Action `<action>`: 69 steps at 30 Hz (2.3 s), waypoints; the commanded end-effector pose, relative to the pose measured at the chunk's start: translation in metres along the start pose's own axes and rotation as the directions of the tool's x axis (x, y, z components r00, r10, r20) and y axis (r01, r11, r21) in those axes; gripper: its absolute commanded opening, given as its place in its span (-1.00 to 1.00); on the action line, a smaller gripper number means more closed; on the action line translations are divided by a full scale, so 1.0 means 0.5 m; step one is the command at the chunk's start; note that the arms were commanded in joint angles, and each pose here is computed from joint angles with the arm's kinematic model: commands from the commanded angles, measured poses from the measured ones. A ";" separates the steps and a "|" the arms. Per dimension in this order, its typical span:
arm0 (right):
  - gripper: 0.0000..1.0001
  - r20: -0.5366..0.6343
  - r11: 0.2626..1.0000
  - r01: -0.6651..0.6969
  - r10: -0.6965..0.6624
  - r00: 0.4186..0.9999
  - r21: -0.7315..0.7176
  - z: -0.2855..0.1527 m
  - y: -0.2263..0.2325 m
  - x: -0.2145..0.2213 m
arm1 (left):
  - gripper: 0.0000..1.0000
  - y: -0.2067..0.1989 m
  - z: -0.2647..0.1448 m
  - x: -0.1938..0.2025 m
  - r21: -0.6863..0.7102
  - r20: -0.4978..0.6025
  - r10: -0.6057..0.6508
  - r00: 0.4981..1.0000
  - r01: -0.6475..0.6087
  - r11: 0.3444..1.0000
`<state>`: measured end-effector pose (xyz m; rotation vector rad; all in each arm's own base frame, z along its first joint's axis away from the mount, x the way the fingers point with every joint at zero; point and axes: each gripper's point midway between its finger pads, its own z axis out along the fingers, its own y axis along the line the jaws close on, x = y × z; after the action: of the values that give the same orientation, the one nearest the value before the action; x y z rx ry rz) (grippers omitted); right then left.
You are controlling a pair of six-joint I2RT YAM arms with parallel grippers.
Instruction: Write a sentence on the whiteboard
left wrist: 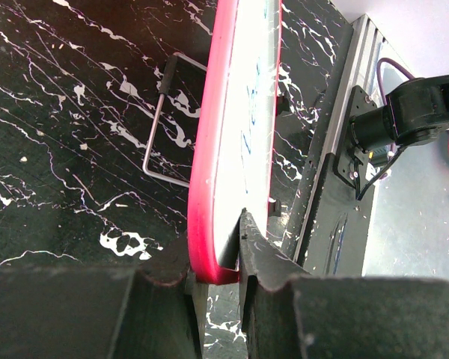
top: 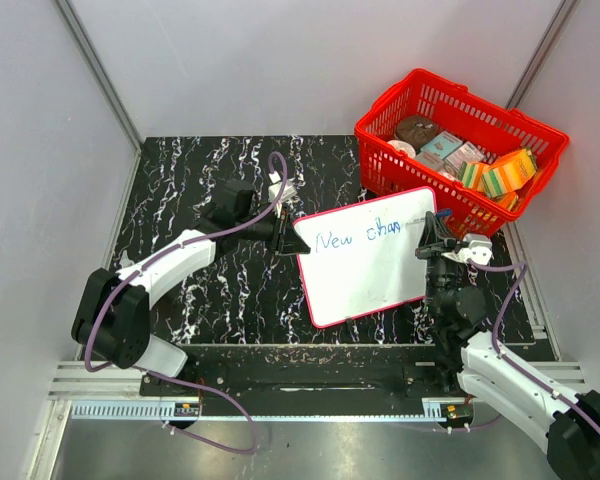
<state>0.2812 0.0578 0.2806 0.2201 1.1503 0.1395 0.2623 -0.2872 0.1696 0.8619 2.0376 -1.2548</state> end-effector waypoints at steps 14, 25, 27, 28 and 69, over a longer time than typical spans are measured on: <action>-1.00 0.071 0.999 -0.013 0.010 0.997 0.032 0.032 0.007 -0.041 | -1.00 0.103 0.003 0.108 -0.199 -0.178 0.094 0.980 -0.129 0.971; -1.00 0.032 0.999 -0.030 0.031 0.999 -0.034 0.028 0.031 -0.020 | -1.00 0.105 0.004 0.113 -0.200 -0.184 0.089 0.979 -0.126 0.972; -1.00 0.024 0.999 -0.036 0.037 0.999 -0.039 0.025 0.032 -0.015 | -1.00 0.104 0.004 0.110 -0.200 -0.181 0.091 0.979 -0.127 0.972; -1.00 0.011 0.999 -0.032 0.032 0.999 -0.036 0.024 0.031 -0.010 | -1.00 0.106 0.004 0.109 -0.203 -0.180 0.090 0.979 -0.126 0.971; -1.00 -0.031 0.997 -0.010 0.012 0.999 0.074 0.007 -0.018 0.014 | -1.00 0.105 0.003 0.111 -0.207 -0.185 0.092 0.978 -0.131 0.970</action>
<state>0.2874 0.0590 0.2637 0.2504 1.2196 0.1397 0.2631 -0.2868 0.1679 0.8560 2.0482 -1.2407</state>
